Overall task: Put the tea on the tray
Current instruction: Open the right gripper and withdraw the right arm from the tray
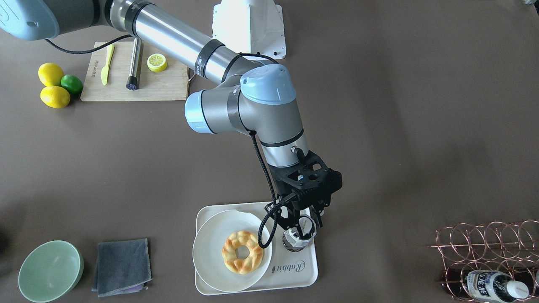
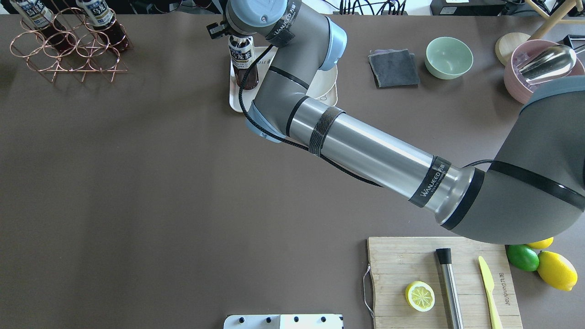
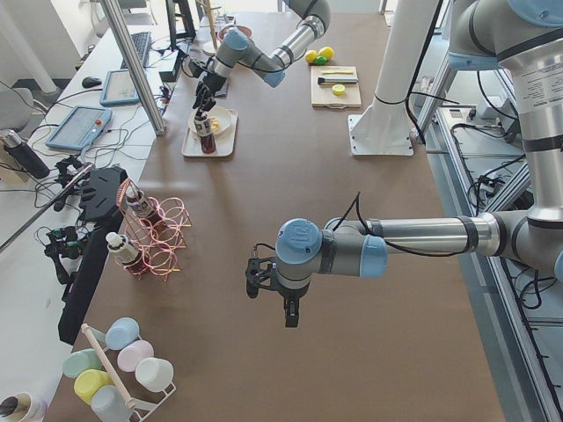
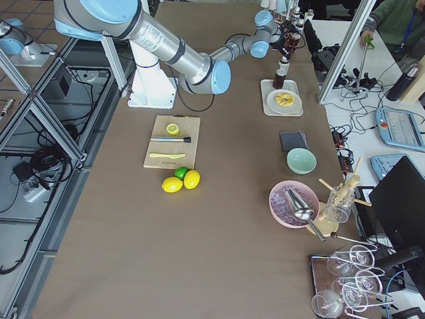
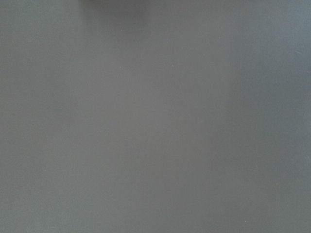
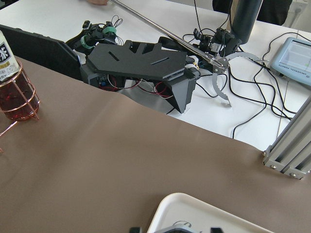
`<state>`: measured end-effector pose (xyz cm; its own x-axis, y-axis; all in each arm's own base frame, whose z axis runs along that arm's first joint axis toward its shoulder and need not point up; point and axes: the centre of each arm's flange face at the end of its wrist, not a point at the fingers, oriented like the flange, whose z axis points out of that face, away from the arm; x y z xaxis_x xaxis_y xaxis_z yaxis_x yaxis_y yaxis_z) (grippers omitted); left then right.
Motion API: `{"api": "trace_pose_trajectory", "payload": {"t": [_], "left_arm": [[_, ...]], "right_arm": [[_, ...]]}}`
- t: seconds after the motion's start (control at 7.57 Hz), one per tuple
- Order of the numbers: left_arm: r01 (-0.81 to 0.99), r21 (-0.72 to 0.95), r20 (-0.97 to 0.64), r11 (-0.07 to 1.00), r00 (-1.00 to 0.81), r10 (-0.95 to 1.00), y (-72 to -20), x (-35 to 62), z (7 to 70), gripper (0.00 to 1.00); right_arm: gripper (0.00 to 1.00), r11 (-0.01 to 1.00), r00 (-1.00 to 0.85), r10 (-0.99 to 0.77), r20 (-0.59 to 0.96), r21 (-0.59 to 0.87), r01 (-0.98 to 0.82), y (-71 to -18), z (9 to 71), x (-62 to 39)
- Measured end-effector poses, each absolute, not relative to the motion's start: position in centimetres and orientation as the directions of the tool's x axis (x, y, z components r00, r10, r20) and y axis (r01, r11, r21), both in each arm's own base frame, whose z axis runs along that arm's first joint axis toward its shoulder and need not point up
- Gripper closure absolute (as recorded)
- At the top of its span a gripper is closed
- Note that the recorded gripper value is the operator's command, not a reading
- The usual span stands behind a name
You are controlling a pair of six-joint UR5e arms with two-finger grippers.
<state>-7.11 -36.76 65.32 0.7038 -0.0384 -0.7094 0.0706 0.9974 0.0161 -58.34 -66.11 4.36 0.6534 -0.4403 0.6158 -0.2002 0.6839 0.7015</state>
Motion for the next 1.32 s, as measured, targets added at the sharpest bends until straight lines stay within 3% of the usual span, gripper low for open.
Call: {"api": "trace_pose_trajectory", "payload": {"t": [0.53, 0.92, 1.06, 1.32], "left_arm": [[0.087, 0.023, -0.711, 0.996, 0.701, -0.045, -36.6, -7.7, 64.9, 0.02], [0.094, 0.017, -0.745, 0.995, 0.666, -0.05, -36.6, -7.7, 64.5, 0.02], [0.093, 0.01, -0.748, 0.996, 0.661, -0.054, -36.5, -7.6, 64.6, 0.02], [0.09, -0.01, -0.748, 0.996, 0.66, -0.067, -36.3, -7.5, 65.4, 0.02]], "right_arm": [[0.01, 0.737, 0.58, -0.364, 0.728, 0.606, -0.299, -65.9, 1.2, -55.7], [0.0, 0.863, 0.577, -0.267, 0.772, 0.458, -0.214, -65.1, -2.6, -47.1], [0.0, 0.909, 0.572, -0.226, 0.788, 0.382, -0.166, -65.3, -0.3, -42.4], [0.0, 0.96, 0.594, -0.108, 0.797, 0.239, -0.146, -63.2, 10.4, -32.6]]}}
